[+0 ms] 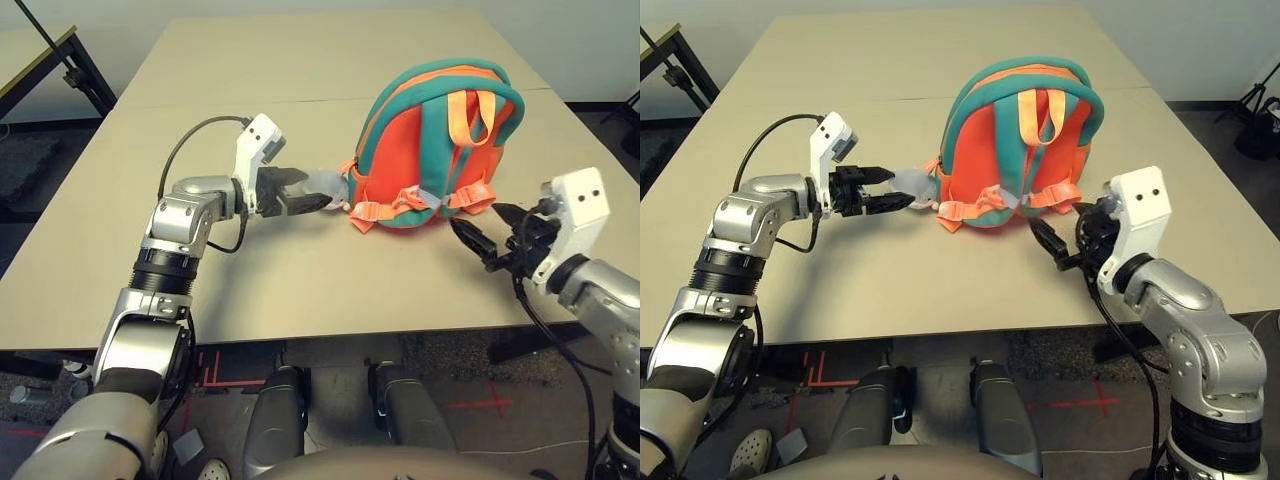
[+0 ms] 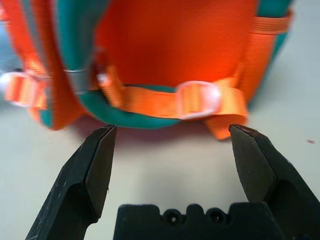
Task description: Put the pencil case into the backpack and zip it.
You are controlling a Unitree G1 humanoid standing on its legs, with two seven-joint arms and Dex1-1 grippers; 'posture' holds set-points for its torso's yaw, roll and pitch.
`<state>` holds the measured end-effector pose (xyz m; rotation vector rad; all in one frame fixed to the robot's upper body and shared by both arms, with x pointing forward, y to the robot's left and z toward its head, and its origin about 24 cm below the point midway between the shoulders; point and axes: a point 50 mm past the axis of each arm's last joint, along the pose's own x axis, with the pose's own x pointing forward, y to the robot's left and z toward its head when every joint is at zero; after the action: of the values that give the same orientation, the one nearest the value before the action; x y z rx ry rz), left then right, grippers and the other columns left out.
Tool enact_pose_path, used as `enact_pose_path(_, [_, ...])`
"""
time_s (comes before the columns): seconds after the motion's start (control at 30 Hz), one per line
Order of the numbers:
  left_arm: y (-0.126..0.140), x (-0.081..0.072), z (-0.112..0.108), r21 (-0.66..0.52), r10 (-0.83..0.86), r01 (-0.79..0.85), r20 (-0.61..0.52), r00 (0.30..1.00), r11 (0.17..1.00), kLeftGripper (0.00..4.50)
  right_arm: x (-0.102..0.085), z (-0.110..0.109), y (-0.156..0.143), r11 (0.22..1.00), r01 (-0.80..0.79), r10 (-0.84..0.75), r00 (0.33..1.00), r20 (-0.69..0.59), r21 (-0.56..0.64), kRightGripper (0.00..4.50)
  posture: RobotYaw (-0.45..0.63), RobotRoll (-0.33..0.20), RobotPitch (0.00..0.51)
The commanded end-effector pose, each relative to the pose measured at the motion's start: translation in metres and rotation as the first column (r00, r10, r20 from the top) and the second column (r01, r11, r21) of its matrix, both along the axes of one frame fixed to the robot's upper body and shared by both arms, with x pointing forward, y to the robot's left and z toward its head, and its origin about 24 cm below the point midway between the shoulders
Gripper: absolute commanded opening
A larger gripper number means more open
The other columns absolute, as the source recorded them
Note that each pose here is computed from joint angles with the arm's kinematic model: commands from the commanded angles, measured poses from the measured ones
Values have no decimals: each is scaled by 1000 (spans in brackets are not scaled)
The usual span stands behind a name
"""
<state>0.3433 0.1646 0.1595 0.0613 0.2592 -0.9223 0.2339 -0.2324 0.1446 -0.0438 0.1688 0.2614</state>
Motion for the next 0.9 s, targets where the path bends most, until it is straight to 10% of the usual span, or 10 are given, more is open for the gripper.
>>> enact_pose_path(0.03, [19,-4,6,-73,86,-79,104,991,994,4500,5,-7,-24,985,170,-170,984,45,-17,4459,-192,0,148])
enact_pose_path(0.23, [60,-8,-8,-136,347,-325,194,917,936,4500,16,-27,-54,936,351,-352,929,111,34,4459,-164,0,147])
enact_pose_path(0.9, [128,-42,-63,-265,864,-824,203,460,501,4500,68,-42,-71,967,253,-238,925,294,-12,4459,-81,0,148])
